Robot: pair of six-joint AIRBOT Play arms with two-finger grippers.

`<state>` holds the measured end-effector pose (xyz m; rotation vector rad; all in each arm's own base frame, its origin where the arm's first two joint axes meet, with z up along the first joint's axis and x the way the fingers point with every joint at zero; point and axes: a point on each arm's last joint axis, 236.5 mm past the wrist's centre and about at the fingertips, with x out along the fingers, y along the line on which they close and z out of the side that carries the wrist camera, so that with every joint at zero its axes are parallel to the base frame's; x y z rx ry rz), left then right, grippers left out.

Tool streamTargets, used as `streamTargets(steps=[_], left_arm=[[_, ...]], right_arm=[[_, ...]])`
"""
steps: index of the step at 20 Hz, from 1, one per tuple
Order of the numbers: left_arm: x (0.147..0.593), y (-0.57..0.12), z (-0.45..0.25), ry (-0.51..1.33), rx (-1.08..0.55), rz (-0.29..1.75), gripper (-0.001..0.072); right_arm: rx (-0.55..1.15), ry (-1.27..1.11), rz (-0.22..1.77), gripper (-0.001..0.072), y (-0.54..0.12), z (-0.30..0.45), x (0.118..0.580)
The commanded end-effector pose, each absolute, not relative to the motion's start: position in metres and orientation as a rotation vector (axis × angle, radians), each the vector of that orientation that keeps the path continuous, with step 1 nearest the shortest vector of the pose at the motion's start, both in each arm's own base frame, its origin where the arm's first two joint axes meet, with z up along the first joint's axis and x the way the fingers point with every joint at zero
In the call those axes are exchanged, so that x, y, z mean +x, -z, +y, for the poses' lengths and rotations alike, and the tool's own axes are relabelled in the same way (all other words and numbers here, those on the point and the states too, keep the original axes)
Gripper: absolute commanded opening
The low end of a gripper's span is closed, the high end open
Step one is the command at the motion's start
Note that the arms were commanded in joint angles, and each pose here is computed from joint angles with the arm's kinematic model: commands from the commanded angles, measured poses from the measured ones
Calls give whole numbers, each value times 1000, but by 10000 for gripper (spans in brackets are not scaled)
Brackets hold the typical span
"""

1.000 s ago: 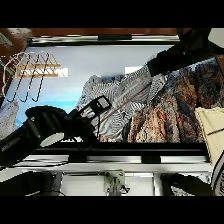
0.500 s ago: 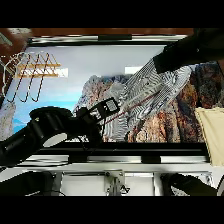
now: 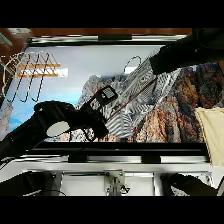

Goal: Fold the shirts.

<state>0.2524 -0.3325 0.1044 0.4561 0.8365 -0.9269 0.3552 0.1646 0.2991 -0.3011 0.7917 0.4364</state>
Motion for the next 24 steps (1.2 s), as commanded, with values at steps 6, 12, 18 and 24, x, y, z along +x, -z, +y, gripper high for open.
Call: streamTargets(steps=[6,12,18,24], left_arm=[[254,-116,-351,956,352,794,49],[264,-117,-343,925,338,798,49],[269,-116,-339,908,364,788,49],[270,-115,-338,903,373,784,49]], right_arm=[[-190,-706,861,78,-296,219,313],[-228,-623,888,407,-288,200,320],[-285,-479,864,664,-289,169,338],[-220,-264,587,663,-366,108,342]])
